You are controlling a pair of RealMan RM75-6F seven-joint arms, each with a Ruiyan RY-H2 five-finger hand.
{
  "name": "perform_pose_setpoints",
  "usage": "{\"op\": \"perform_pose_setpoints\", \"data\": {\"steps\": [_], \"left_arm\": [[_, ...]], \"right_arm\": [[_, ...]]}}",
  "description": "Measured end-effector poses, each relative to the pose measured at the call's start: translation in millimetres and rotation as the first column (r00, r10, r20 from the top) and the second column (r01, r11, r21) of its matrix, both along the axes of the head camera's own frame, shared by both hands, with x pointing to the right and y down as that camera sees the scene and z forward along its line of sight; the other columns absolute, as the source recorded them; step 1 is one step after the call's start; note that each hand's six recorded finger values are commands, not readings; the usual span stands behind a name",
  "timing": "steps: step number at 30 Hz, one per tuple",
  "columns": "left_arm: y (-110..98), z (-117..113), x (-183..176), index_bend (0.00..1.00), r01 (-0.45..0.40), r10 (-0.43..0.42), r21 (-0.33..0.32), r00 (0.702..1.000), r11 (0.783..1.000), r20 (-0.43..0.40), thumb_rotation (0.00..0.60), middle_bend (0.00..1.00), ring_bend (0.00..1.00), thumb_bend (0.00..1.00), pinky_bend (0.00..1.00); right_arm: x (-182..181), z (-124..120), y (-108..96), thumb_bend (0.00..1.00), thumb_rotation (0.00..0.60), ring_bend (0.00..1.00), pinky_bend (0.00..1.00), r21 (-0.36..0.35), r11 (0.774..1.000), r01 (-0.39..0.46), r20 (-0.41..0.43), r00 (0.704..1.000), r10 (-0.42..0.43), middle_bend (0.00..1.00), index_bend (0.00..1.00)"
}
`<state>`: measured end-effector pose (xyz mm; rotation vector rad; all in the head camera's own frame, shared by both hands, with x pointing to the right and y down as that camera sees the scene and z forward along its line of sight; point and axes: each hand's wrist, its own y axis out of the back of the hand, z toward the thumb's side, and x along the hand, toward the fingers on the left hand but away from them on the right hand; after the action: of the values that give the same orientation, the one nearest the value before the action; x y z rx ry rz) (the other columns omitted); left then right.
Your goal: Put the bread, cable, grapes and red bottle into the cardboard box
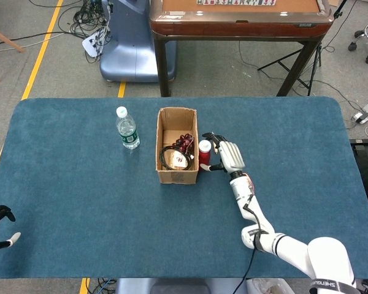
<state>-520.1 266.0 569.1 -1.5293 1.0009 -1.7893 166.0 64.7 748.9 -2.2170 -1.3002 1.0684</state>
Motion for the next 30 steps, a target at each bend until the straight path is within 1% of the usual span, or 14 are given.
{"op": "perform_pose_setpoints", "data": {"steps": [5,8,10,12,17,20,26,30], "left_arm": [[0.1,0.0,0.2,0.49,0.0,0.0,0.0,1.0,1.0,-0.001,0.6,0.33,0.27,0.15,0.54],[0.2,-0.2,-0.1,0.49,0.001,-0.001,0.0,1.0,1.0,0.0,0.6,0.33,0.27,0.15,0.54],[0.0,-0.2,-0.1,0.49,0.001,-0.001,0.0,1.0,1.0,-0.001,0.6,0.33,0.27,0.15,0.54],[0.2,-0.3,-0.2,0.49,0.001,-0.001,0.0,1.0,1.0,0.0,0.6,0.33,0.27,0.15,0.54],[0.1,-0.3,-0.2,0.49,0.001,-0.001,0.001,1.0,1.0,-0.001,0.6,0.33,0.27,0.15,0.54],[0.3,0.0,-0.3,0.49,0.001,-0.001,-0.001,1.0,1.0,0.0,0.6,0.33,0.27,0.15,0.54],[0.4,0.4,-0.5,0.49,0.001,-0.001,-0.002,1.0,1.0,0.002,0.6,0.33,0.27,0.15,0.54],[0.4,0.7,-0.7,0.49,0.001,-0.001,-0.003,1.0,1.0,0.003,0.6,0.33,0.27,0.15,0.54]], "right_arm": [[1.3,5.2,-0.4,0.0,0.6,0.23,0.37,-0.007,1.0,-0.001,-0.001,1.0,0.001,0.33,0.23],[2.6,9.0,-0.4,0.0,0.6,0.24,0.37,-0.015,1.0,-0.004,0.0,1.0,0.004,0.34,0.25],[3.3,11.4,-0.3,0.03,0.6,0.26,0.37,-0.02,1.0,-0.005,0.002,1.0,0.005,0.36,0.28],[4.3,13.4,-0.4,0.07,0.6,0.29,0.38,-0.022,1.0,-0.005,0.002,1.0,0.005,0.39,0.31],[6.6,16.4,-1.0,0.15,0.6,0.36,0.42,-0.021,1.0,-0.008,-0.003,1.0,0.008,0.46,0.38],[7.9,17.3,-1.1,0.18,0.6,0.4,0.45,-0.019,1.0,-0.01,-0.005,1.0,0.01,0.5,0.41],[12.6,17.6,-1.2,0.2,0.6,0.47,0.51,-0.007,1.0,-0.022,-0.004,1.0,0.022,0.55,0.48],[16.5,14.5,-2.1,0.2,0.6,0.49,0.53,0.011,0.999,-0.031,0.004,1.0,0.031,0.57,0.5]]}}
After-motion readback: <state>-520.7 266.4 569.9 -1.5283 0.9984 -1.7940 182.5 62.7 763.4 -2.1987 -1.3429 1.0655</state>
